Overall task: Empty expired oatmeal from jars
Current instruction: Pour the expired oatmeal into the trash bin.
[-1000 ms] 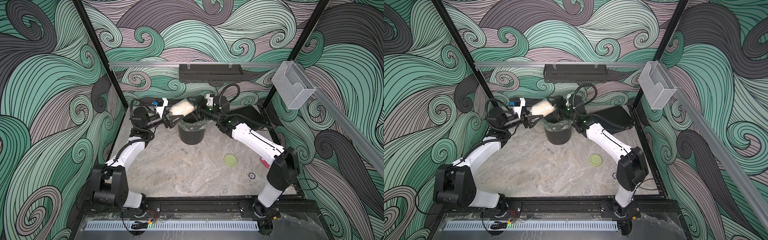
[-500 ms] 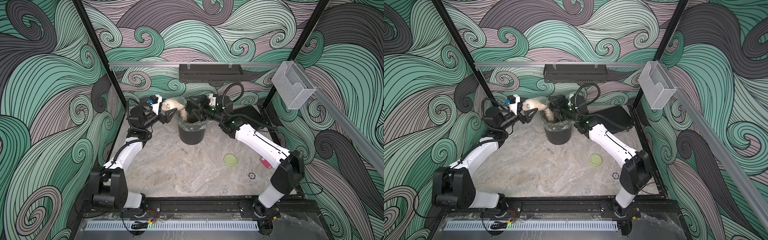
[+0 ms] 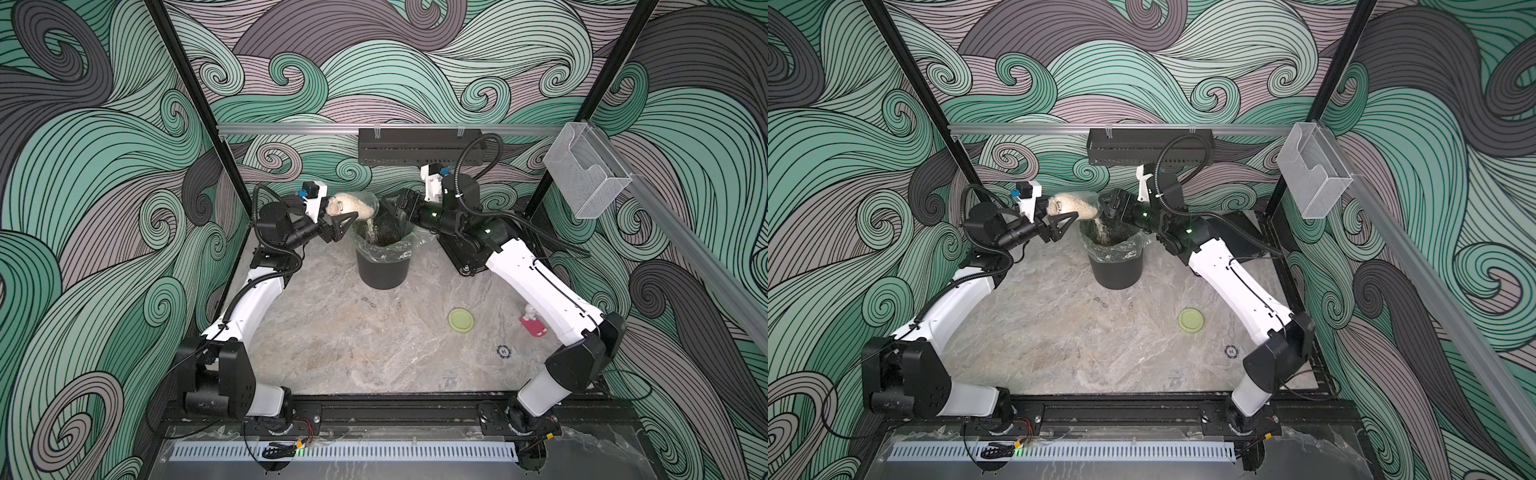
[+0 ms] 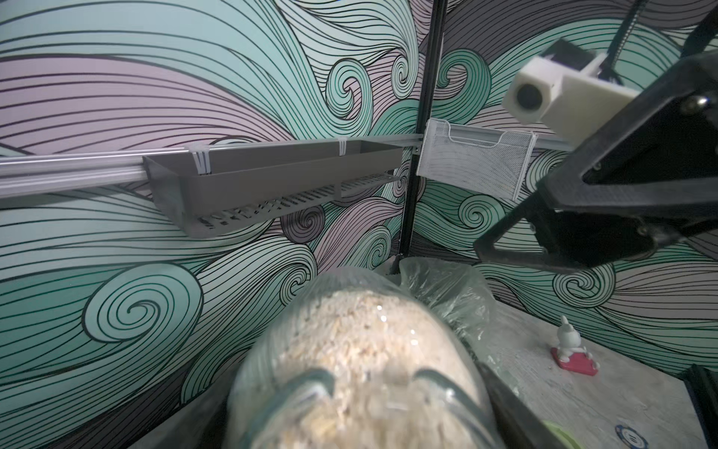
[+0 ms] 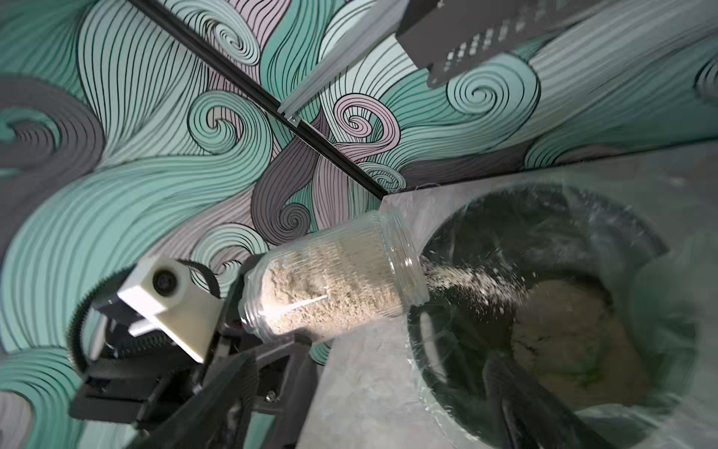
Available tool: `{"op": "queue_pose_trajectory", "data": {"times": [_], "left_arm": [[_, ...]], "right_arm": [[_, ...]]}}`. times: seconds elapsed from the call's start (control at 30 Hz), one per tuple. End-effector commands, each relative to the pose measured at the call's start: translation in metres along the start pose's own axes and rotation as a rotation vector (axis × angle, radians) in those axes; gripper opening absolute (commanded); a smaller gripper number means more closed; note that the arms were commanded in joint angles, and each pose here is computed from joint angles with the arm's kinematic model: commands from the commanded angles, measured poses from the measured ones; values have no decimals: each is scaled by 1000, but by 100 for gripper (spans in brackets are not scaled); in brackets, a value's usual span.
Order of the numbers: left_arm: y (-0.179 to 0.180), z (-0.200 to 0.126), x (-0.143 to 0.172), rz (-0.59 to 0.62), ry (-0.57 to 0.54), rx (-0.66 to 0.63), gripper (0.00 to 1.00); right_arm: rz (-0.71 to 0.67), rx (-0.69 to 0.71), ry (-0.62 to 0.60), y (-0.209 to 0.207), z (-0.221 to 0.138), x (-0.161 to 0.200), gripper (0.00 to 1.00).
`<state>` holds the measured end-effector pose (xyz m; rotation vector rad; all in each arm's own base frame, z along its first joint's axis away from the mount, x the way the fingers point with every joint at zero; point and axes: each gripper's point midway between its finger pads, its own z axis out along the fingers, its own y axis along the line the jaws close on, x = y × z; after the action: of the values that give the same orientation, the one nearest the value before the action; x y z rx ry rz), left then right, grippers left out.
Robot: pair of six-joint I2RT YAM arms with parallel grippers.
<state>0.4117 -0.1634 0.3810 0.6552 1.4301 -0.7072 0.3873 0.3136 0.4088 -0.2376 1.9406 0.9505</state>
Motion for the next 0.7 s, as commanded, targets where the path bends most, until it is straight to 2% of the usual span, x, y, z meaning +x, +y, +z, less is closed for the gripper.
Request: {"op": "queue_pose_trajectory", "data": {"times": [0.0,0.13,0.27,0.43,0.67], "left_arm": [[-18,3,-37,74,-57,63,0],[-21,7,-37,54,-38,70,0],[-23,10,-36,23,0,71,0],[-25,10,-33,3,31,77,0],[-30,11,-34,-8,30,92,0]], "right_arm": [[-560,43,53,-5,-19,14,94],[-966,-32,61,-2,-20,34,99],[-1215,-76,36,-1,-12,44,99],[-1295,-142,36,5,4,49,99],[-1341,-131,26,10,30,45,99]]}}
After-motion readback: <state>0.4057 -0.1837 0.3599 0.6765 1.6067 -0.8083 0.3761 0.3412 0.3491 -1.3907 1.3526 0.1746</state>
